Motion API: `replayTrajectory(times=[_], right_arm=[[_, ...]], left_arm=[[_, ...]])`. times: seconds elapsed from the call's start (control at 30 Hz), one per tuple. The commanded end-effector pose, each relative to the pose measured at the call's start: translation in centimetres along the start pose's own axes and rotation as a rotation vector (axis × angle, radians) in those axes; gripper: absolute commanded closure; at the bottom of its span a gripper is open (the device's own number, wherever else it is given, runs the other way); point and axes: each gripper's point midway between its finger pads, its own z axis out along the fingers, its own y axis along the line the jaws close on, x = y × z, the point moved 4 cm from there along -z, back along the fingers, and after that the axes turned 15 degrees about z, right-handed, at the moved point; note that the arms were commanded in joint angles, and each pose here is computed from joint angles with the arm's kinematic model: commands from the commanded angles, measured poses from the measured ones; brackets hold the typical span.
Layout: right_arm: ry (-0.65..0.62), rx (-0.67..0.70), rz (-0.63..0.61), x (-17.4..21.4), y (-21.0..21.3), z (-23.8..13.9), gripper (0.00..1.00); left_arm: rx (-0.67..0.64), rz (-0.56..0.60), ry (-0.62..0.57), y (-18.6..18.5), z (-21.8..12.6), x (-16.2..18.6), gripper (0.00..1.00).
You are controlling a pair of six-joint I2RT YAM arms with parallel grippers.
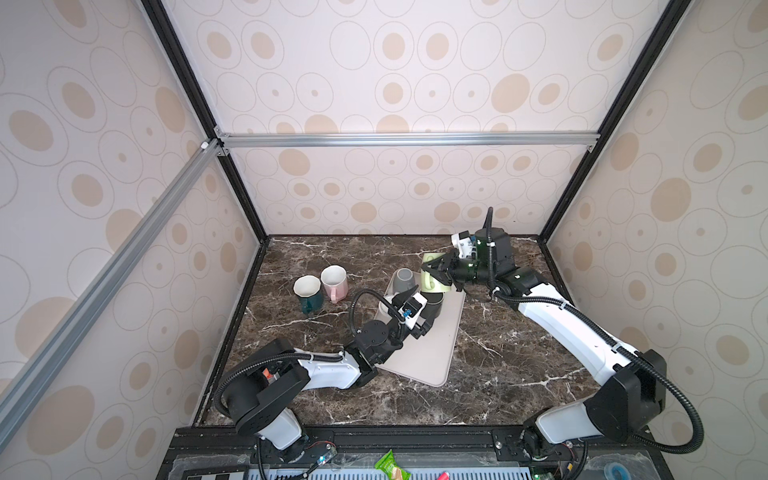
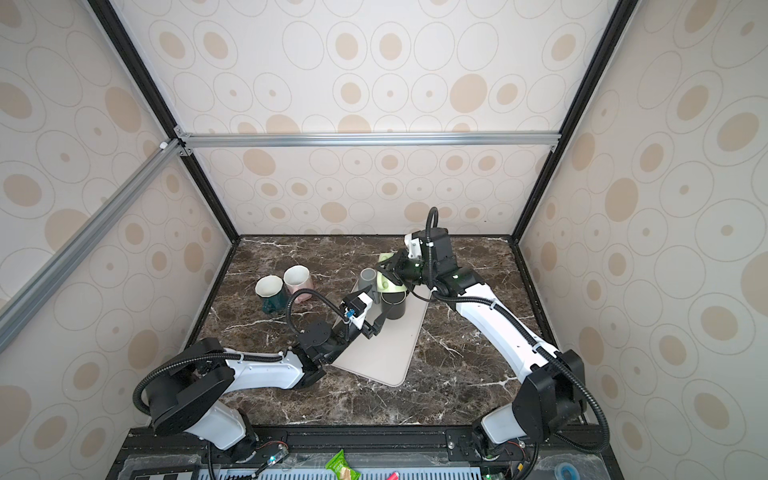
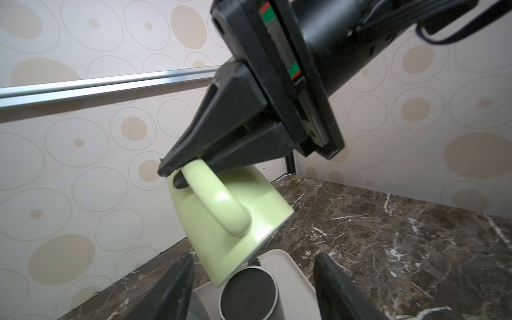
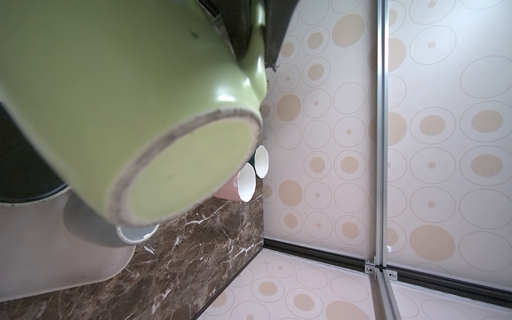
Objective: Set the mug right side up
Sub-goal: 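Grasp the light green mug's handle with the left gripper, then hold the light green mug with both grippers and tilt it upright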
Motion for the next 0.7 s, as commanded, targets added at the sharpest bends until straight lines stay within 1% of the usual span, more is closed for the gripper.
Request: replayTrajectory(times=[0.0, 0.07, 0.13, 0.33, 0.47, 0.5, 0.53, 0.67], right_arm=[[0.01, -0.123, -0.056, 0.1, 3.3, -1.1, 1.0], [0.01, -0.12, -0.055, 0.2, 3.3, -1.3, 1.0], [0.003, -0.114, -0.057, 0.3, 3.2, -1.5, 1.0], [-0.015, -0.089, -0.034, 0.3, 2.4, -1.8, 1.0], [-0.001, -0.098, -0.022, 0.6, 2.4, -1.8, 1.0], [0.004, -0.098, -0.015, 0.6, 2.4, -1.9, 1.0], [0.009, -0.099, -0.007, 0.7, 2.4, -1.9, 1.0], [-0.005, -0.099, -0.024, 0.8, 2.9, -2.7, 1.0]], left_arm=[[-0.09, 0.086, -0.026, 0.8, 0.9, -1.6, 0.35], [-0.134, 0.136, -0.005, 1.0, 1.1, -1.6, 0.38], [-0.195, 0.153, 0.01, 1.6, 1.1, -1.6, 0.41], [-0.335, 0.096, -0.02, 3.0, 0.3, -2.3, 0.5], [-0.389, 0.082, -0.063, 3.2, 0.1, -3.1, 0.52], [-0.399, 0.083, -0.07, 3.2, 0.2, -3.3, 0.51], [-0.401, 0.089, -0.075, 3.1, 0.4, -3.4, 0.5], [-0.385, 0.129, -0.076, 2.4, 0.5, -3.5, 0.51]])
